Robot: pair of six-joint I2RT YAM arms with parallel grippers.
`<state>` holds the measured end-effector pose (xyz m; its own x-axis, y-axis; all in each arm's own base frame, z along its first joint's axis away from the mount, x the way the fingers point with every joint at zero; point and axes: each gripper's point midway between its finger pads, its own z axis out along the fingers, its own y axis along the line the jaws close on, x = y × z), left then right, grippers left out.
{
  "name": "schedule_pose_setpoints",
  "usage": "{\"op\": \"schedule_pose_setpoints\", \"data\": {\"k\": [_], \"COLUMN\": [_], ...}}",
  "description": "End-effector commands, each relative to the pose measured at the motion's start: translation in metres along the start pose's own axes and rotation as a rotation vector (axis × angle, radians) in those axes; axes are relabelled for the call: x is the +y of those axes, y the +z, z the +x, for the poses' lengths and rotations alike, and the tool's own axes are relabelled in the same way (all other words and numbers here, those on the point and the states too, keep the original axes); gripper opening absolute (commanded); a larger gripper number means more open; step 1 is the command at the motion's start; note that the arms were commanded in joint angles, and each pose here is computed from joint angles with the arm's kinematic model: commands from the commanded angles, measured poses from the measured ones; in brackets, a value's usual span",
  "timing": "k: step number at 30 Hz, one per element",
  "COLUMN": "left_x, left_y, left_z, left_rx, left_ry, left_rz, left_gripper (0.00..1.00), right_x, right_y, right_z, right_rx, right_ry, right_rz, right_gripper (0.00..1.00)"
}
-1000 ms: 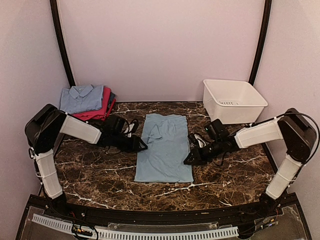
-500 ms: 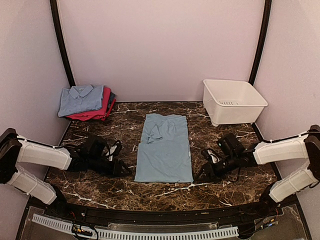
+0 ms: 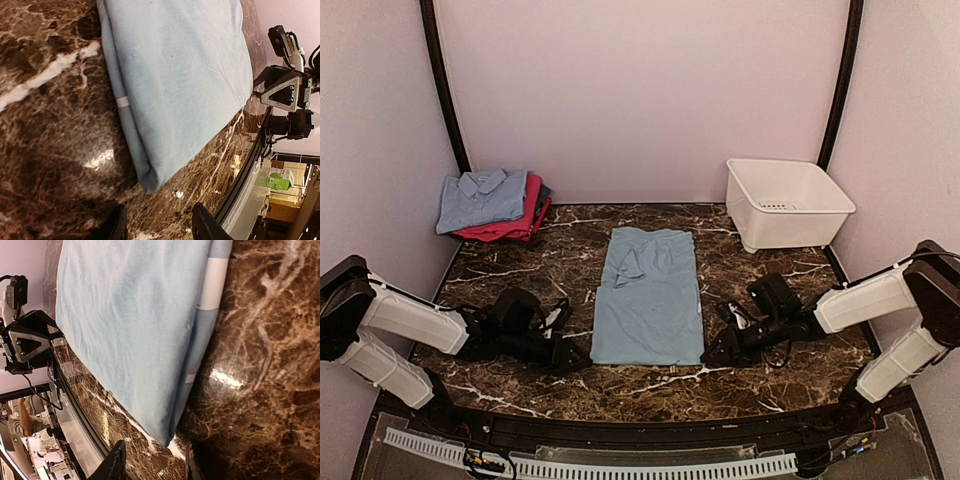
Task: Fold and stack the mixed laundry pile
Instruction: Pick up the 2/3-rectangle-folded T-shirt from the center of the board.
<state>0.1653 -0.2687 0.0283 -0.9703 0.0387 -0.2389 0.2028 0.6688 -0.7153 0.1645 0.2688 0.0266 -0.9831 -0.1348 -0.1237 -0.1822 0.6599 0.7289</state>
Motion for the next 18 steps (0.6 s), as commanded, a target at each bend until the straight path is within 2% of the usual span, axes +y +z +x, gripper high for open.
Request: {"op": "schedule_pose_setpoints", "data": {"k": [1, 6, 12, 17, 18], "left_x": [0.0070, 0.0086, 0.0095, 0.0049, 0.0038], "left_y": [0.0114, 0.0200, 0.0196, 0.0174, 0.0172], "left_z": [0.0067, 0.0059, 0.0061, 0.0089, 0.0091], "left_rx": [0.033, 0.050, 0.045, 0.049, 0.048], "left_ry": [-0.020, -0.021, -0.026, -0.013, -0.007], "left_rz": [-0.007, -0.007, -0.008, 0.005, 0.005], "left_gripper": [0.43, 0.37, 0.24, 0.07, 0.02], "right_x": [-0.0046, -0.0044, -0.0039, -0.0013, -0.0001], "right_y": [0.0099, 0.0163, 0.0152, 0.0122, 0.0112], "right_z": [-0.0033, -0.0014, 0.0001, 0.0022, 0.0020], "right_rx": [-0.004, 0.013, 0.013, 0.012, 0.009], "right_ry": [0.002, 0.009, 0.006, 0.003, 0.000], "right_rz": [0.005, -0.010, -0.011, -0.018, -0.021], "right_gripper": [0.37, 0.32, 0.19, 0.00, 0.00]}}
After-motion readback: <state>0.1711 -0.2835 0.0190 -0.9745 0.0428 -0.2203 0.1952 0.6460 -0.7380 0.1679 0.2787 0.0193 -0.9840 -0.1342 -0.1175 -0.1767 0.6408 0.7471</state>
